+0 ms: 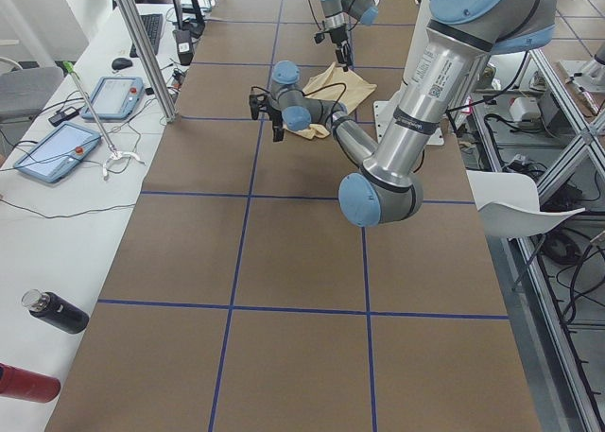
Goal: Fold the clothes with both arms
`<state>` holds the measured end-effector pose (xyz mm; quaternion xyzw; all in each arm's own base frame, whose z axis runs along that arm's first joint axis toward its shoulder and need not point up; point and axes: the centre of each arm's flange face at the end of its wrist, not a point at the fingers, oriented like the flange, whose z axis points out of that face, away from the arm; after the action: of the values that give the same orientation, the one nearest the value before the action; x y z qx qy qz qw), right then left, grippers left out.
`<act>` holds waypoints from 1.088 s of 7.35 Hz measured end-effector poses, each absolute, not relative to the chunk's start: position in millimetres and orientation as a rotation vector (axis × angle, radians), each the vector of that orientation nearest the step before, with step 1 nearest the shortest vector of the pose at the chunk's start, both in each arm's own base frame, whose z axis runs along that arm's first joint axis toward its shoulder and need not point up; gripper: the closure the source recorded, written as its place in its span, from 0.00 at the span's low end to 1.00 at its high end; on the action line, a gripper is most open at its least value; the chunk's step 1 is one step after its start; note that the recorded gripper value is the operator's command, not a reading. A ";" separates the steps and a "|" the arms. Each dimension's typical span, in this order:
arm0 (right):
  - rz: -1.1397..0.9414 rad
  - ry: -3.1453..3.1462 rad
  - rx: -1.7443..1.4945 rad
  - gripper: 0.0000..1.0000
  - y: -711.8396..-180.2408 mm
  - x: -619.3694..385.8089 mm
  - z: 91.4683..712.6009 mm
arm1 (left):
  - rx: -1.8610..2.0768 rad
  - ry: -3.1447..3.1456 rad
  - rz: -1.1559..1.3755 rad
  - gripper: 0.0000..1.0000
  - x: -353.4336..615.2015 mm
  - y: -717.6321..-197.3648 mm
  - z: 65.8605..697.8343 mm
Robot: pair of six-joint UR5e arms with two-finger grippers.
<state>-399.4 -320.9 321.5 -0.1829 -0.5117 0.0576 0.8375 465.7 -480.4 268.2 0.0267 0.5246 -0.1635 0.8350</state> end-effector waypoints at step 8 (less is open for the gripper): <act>0.245 -1.128 -0.191 0.00 -389.1 -401.9 286.9 | -0.158 1.206 -0.494 0.01 558.9 -352.1 270.3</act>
<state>-401.9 -389.1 286.9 -0.0904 -0.5325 0.1158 0.8336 558.9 -352.1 270.3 -0.0733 0.5605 -0.2295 0.7924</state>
